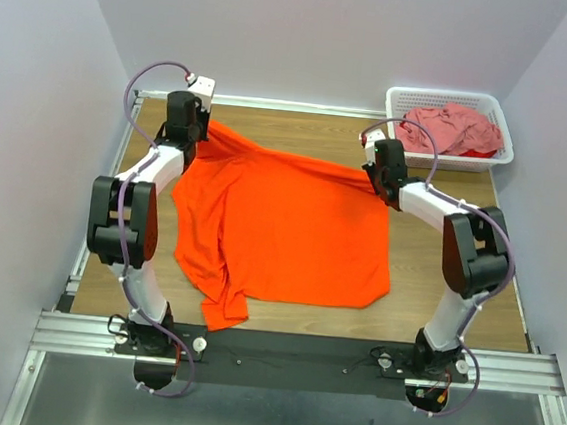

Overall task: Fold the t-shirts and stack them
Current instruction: Flatten the tshirt out

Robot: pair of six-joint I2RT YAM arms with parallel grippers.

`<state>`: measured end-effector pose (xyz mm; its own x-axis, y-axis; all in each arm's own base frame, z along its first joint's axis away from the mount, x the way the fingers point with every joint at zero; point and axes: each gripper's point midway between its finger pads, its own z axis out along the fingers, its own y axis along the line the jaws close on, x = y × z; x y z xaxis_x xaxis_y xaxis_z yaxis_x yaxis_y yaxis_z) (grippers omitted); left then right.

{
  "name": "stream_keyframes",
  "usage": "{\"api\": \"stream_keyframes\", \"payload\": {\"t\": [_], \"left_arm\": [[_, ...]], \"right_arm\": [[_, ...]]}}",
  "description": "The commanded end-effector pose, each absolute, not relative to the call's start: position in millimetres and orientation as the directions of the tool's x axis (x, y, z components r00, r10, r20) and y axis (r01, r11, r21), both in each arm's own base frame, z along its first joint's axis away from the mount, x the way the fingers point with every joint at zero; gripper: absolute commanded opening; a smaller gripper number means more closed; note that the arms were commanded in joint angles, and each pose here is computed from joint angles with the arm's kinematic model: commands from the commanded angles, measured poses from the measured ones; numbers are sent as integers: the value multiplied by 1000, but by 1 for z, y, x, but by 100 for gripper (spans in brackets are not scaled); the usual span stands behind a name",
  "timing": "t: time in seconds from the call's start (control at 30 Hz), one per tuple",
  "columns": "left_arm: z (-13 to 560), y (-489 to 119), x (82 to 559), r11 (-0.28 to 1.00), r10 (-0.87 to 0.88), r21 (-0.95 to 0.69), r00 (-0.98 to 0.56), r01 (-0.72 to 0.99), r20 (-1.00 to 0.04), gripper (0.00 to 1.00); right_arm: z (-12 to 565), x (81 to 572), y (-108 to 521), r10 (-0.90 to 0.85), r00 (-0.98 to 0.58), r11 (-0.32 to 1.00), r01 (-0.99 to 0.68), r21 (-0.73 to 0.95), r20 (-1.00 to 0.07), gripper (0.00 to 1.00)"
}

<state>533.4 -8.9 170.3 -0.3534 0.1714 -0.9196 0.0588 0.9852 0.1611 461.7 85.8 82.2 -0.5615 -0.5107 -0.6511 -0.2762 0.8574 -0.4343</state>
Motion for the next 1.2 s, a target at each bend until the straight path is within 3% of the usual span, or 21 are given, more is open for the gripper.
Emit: {"api": "stream_keyframes", "payload": {"t": [0.0,0.43,0.47,0.53,0.6,0.63,0.73,0.77,0.8,0.87,1.0,1.17], "left_arm": [[220,-15,566,991,129,120,-200,57,-971,0],[185,-28,602,994,81,55,-285,97,-955,0],[181,-28,605,995,66,41,-291,91,-954,4],[181,-27,609,996,64,41,-290,85,-955,13],[189,-26,612,998,19,4,-278,55,-960,28],[198,-20,611,1000,-4,-8,-267,13,-964,38],[231,-11,598,998,-49,-38,-216,-55,-975,55],[239,-9,592,995,-77,-63,-203,-74,-976,68],[234,-8,581,993,-91,-72,-224,-92,-970,73],[258,-1,558,980,-153,-125,-189,-151,-970,74],[233,-1,497,954,-264,-207,-279,-217,-923,71],[162,-20,440,948,-314,-246,-451,-204,-836,45]], "right_arm": [[91,506,79,-499,-494,863,-204,-463,-712,1],[78,558,84,-471,-487,877,-172,-448,-735,2],[82,563,82,-456,-489,883,-144,-446,-744,9],[84,566,75,-432,-504,886,-84,-456,-748,14],[92,570,73,-392,-500,901,-40,-432,-772,24],[106,571,75,-373,-490,910,-26,-415,-788,36],[130,571,83,-295,-472,944,-11,-329,-831,56],[140,564,89,-259,-485,959,-27,-282,-835,59],[146,560,91,-233,-491,967,-26,-253,-839,61],[147,543,102,-156,-537,987,-46,-156,-829,64],[142,487,120,4,-651,997,-58,55,-759,64],[112,417,147,90,-783,958,-101,268,-615,58]]}}
